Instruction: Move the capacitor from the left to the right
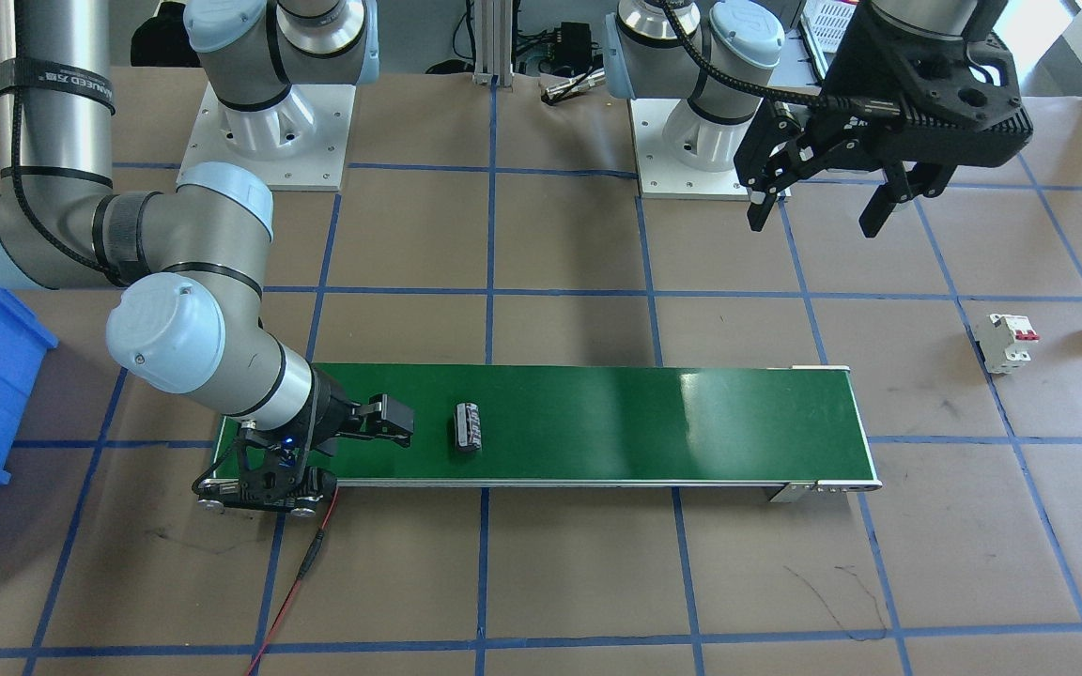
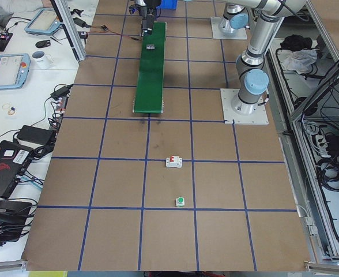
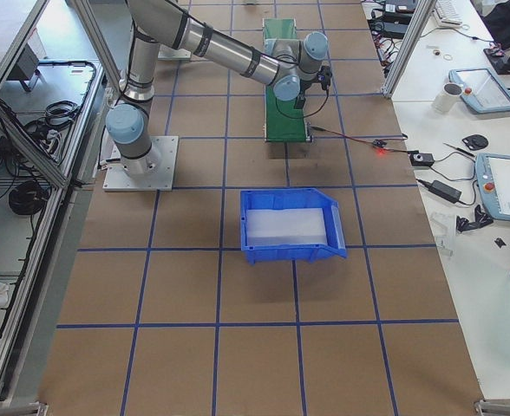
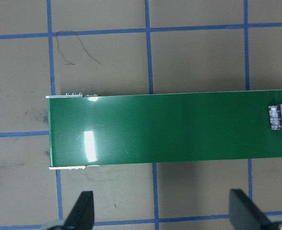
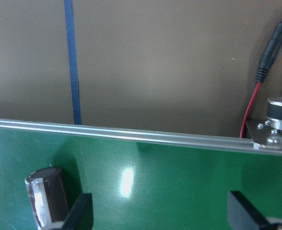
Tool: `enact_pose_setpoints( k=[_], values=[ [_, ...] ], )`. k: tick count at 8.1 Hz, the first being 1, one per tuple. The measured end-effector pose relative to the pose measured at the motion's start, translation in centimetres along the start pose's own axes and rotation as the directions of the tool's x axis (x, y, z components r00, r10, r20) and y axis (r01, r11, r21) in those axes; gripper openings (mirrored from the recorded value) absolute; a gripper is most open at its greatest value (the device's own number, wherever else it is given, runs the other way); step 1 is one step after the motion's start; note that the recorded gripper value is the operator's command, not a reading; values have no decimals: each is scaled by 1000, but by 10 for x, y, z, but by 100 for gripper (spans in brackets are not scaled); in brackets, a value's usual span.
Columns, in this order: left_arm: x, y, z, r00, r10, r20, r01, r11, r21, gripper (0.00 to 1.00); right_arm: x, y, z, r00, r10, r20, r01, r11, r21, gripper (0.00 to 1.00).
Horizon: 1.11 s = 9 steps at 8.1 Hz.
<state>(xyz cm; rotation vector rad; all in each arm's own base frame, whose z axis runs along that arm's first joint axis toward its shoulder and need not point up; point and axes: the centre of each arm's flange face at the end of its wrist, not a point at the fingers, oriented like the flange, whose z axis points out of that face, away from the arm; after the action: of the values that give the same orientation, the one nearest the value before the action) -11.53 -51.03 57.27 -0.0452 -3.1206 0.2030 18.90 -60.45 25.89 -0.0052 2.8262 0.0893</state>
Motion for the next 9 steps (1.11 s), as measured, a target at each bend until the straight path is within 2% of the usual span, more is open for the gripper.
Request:
enact_pose_setpoints(
  k=[6,7,8,9],
  values=[
    [0,1,0,1000,10,2,-10,1000,0,100,0,0,1,1000,8,-1,-8,1000,-5,100],
    [0,1,1,1000,10,1,-10,1000,-3,100,1,1,1,1000,9,-1,-9,1000,-7,69],
    [0,2,3,1000,10,0,-10,1000,-6,100,1,2,3,1000,10,-3,-10,1000,-11,14],
    [0,2,4,1000,10,0,-10,1000,-8,100,3,4,7,1000,7,-7,-7,1000,-20,0]
  ],
)
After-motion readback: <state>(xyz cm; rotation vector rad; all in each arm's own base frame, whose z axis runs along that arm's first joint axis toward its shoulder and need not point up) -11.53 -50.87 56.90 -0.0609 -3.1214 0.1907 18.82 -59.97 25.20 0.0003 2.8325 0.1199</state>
